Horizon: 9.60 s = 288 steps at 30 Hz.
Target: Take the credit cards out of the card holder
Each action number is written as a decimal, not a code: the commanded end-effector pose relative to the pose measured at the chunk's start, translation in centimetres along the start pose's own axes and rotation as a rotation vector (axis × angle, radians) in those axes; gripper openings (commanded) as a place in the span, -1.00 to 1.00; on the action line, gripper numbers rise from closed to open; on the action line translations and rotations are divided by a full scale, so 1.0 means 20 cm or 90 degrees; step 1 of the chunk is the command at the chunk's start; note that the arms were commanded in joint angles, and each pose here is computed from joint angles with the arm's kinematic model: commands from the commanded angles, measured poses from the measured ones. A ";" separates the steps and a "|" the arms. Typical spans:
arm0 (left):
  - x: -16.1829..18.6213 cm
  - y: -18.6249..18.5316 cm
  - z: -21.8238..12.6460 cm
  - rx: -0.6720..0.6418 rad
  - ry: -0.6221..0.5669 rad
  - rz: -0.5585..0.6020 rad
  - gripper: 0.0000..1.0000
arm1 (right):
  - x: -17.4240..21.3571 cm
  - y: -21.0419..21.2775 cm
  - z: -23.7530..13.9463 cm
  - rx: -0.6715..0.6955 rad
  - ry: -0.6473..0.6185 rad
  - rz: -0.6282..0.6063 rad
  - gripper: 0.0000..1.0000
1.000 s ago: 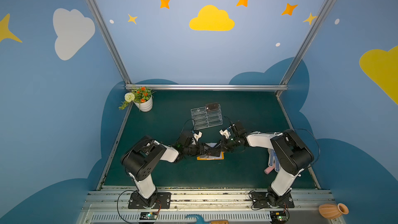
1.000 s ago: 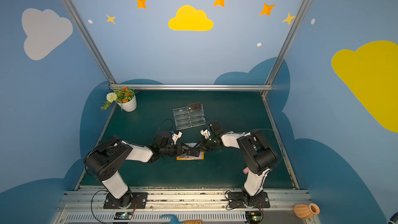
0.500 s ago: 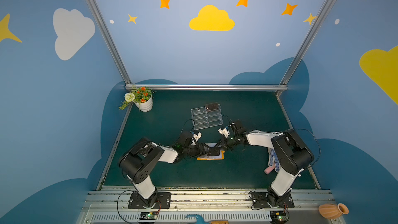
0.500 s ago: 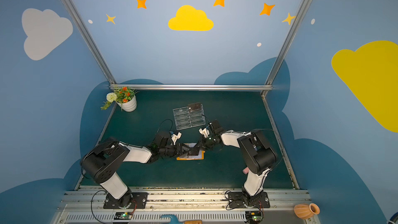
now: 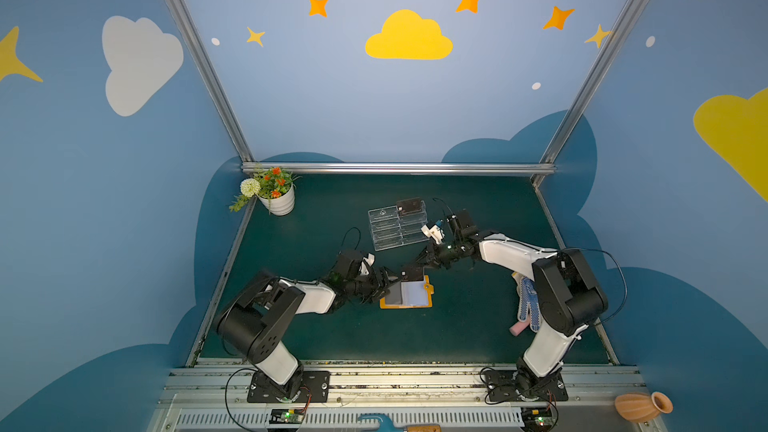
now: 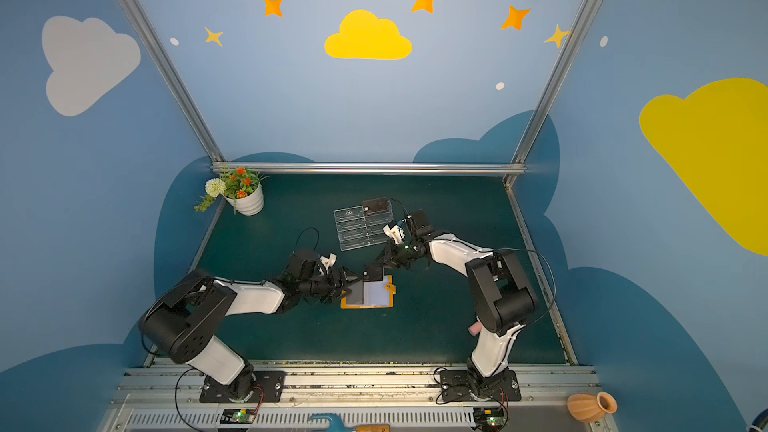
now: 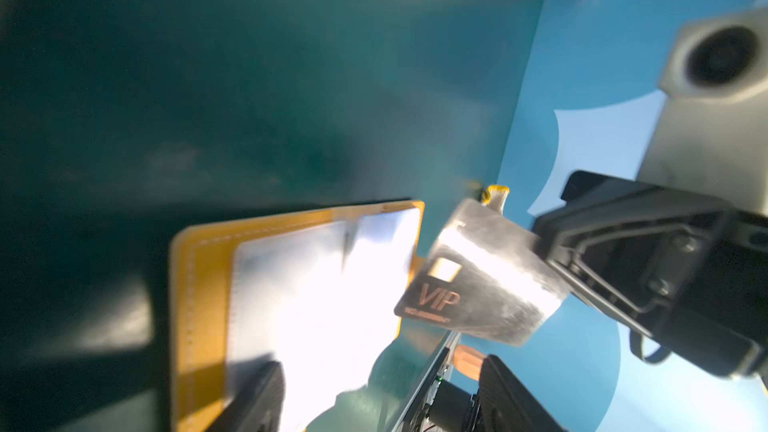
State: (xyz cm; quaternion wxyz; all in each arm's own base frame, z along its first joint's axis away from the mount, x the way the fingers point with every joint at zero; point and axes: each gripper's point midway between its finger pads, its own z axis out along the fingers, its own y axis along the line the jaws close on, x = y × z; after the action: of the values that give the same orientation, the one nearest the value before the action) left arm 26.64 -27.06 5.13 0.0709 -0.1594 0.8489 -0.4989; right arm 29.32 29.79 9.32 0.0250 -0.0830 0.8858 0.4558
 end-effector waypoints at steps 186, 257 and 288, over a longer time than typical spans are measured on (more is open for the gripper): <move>-0.27 -0.34 -0.07 0.101 -0.345 -0.065 -0.92 | 0.08 0.03 -0.12 -0.085 -0.307 0.319 0.64; 0.10 -0.23 0.19 -0.055 -0.280 0.068 0.25 | -0.14 -0.07 -0.04 -0.174 -0.437 0.470 -1.00; 0.02 -0.57 -0.25 0.108 -0.183 0.188 0.85 | -0.18 0.07 -0.22 -0.186 -0.341 0.188 -1.00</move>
State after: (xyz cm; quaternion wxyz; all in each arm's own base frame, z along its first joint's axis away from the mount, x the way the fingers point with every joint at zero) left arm 27.93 -26.87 17.29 0.3144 -0.1485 0.7944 -0.4981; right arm 33.03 26.73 10.94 0.1580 0.2394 0.7717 0.5676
